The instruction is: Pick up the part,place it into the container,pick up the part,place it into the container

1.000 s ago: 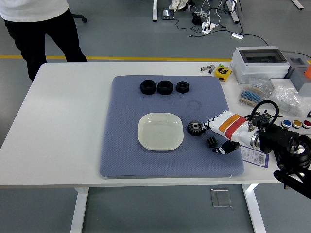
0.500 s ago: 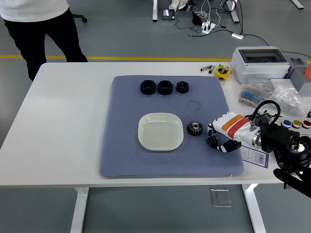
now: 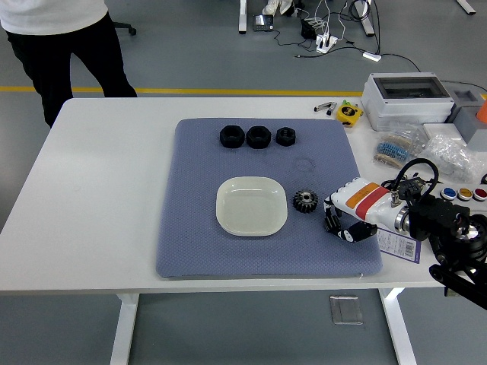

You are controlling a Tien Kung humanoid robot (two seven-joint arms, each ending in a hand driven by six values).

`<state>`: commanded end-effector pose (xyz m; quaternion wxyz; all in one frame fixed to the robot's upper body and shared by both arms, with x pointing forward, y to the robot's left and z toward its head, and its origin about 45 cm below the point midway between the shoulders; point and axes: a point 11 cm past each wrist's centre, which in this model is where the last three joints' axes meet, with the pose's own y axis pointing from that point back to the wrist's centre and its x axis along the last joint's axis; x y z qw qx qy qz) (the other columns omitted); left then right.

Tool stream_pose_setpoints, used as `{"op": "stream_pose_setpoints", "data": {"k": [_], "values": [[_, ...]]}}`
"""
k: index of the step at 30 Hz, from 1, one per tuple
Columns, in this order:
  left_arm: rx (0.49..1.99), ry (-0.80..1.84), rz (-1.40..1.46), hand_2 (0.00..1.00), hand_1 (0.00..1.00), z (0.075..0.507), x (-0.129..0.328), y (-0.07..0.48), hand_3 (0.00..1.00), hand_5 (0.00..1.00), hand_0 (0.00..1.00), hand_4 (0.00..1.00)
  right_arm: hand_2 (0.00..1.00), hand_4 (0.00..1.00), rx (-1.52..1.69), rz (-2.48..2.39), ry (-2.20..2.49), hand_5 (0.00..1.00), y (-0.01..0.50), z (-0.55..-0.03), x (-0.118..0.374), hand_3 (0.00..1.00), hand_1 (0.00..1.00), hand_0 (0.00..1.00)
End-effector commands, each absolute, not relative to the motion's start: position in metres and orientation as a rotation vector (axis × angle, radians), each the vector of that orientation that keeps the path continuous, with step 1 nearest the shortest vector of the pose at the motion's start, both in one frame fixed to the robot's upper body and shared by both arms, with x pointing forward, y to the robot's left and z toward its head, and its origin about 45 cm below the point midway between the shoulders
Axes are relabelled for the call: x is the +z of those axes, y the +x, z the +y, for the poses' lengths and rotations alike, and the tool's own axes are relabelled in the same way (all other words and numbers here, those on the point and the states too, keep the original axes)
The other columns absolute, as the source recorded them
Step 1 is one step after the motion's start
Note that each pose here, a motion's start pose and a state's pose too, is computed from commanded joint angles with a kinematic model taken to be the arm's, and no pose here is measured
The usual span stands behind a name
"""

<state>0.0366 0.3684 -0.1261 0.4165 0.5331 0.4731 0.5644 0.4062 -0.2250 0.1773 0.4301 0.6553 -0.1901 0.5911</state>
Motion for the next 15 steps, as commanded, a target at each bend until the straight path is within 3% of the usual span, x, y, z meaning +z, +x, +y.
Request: {"op": "stream_pose_setpoints", "data": {"k": [15], "values": [[1.422, 1.339, 1.193, 0.808, 0.767, 0.3681, -0.1264, 0.0348, 0.581, 0.775, 0.831, 0.491, 0.42, 0.647, 1.487, -0.486, 1.672, 0.307, 0.404, -0.2228, 0.1797, 0.464, 0.31, 0.17]]}}
